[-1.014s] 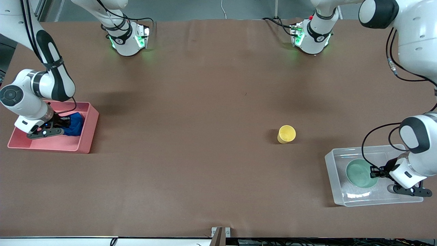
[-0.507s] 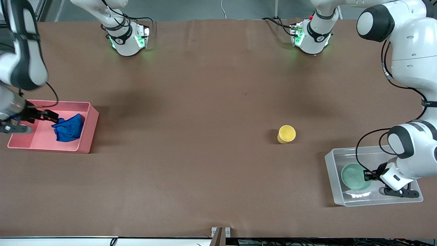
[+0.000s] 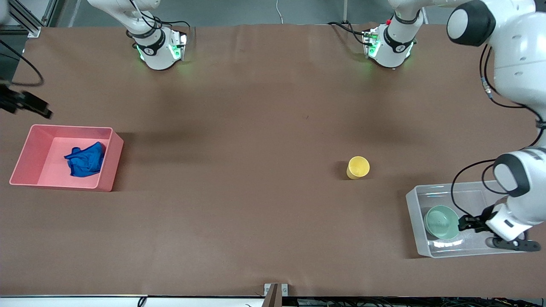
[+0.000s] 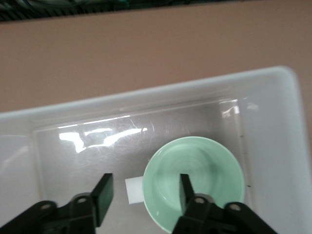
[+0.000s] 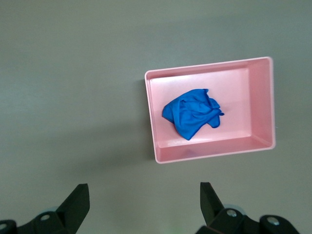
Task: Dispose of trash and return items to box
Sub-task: 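Withdraw the right gripper and move the left gripper to the yellow cup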
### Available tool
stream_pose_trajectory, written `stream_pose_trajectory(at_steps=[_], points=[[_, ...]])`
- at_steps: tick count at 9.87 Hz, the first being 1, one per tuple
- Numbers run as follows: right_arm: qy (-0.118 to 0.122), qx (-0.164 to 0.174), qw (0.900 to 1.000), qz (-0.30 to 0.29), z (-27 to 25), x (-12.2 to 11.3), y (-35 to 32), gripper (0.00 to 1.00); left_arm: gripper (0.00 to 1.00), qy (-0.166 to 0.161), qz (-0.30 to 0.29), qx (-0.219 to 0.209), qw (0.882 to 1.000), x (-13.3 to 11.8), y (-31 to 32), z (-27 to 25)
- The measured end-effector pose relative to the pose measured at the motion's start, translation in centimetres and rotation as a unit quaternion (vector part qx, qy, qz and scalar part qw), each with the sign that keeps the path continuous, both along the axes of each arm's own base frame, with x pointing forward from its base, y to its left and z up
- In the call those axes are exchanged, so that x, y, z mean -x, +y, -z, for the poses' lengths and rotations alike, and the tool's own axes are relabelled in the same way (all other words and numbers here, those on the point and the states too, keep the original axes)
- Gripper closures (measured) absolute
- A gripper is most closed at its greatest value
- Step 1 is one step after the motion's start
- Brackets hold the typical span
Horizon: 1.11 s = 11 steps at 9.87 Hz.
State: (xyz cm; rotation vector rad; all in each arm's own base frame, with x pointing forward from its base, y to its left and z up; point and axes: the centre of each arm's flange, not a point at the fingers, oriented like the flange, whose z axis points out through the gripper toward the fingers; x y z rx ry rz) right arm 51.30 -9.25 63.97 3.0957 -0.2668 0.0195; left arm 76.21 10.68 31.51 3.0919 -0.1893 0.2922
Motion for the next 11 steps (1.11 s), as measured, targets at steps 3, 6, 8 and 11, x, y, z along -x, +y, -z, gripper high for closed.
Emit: stream_pose_trajectory(at_steps=[3,6,8,11], points=[[-0.039,0.008,0.999,0.007,-5.9,0.5,-0.4,0.0,0.04,0.02,0.026,0.001,0.999,3.6,-5.9,-10.5],[-0.025,0.007,1.0,0.003,-4.4,-0.7,0.2,0.0,0.04,0.057,0.022,0.006,0.998,10.9,-12.6,-12.7],[-0.017,0.006,1.0,0.001,-4.2,-0.7,0.4,0.0,0.05,0.085,0.021,0.01,0.996,15.1,-18.0,-11.0],[-0.018,0.006,1.0,0.0,-4.3,-0.7,0.5,0.0,0.07,0.085,0.011,0.017,0.996,19.0,-23.9,-6.1]])
